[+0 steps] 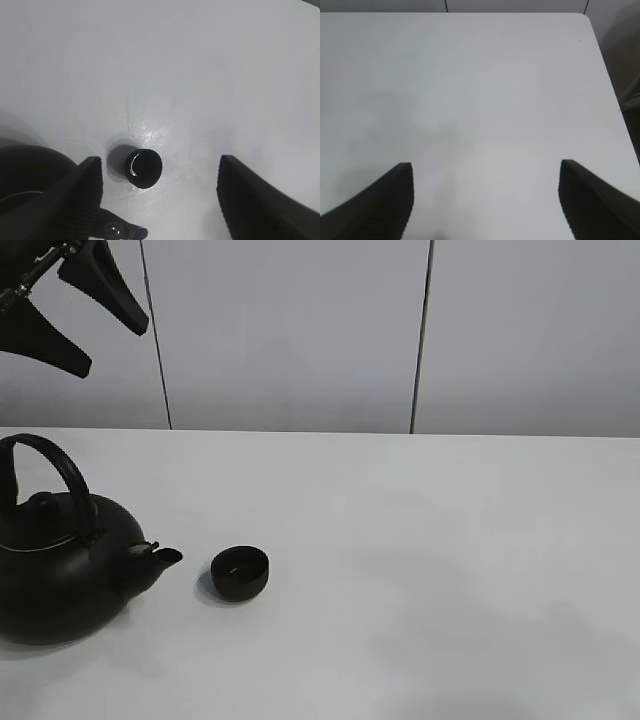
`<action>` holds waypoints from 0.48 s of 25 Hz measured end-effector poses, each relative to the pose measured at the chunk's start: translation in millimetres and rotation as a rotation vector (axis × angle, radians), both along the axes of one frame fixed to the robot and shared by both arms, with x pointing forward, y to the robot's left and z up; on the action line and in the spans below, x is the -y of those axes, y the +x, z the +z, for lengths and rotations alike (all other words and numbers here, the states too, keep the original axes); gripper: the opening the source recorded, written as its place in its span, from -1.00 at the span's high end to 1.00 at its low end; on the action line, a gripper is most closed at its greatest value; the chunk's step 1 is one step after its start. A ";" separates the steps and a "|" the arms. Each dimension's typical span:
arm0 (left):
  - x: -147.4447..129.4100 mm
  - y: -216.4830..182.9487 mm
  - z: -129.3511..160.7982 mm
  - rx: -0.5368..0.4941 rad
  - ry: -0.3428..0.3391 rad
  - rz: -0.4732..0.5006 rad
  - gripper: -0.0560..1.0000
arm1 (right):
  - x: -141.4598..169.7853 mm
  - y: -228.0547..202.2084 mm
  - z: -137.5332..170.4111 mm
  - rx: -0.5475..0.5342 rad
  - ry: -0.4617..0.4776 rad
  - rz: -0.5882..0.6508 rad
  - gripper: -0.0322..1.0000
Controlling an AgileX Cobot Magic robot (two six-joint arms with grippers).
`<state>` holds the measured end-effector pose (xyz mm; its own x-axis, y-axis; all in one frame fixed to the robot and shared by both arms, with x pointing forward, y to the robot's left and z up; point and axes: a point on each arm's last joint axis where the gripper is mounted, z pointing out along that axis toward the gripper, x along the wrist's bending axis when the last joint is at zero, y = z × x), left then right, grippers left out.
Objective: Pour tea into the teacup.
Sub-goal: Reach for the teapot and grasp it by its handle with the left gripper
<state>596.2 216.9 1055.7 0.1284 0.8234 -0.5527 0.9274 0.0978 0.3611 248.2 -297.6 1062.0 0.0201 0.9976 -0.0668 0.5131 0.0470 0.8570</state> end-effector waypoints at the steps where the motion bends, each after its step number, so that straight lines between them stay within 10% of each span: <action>1: 0.0 0.0 0.0 0.000 0.000 0.000 -0.01 | 0.1 1.3 -2.7 -0.005 0.001 0.003 -0.13; 12: 0.0 0.0 0.0 0.000 0.000 0.000 -0.01 | 0.5 4.3 -10.8 -0.027 0.003 0.003 -0.13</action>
<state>596.2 216.9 1055.7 0.1284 0.8234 -0.5527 0.9274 0.0978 0.3611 252.5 -298.0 1051.2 0.0153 0.9978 -0.0641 0.5361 0.0459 0.8429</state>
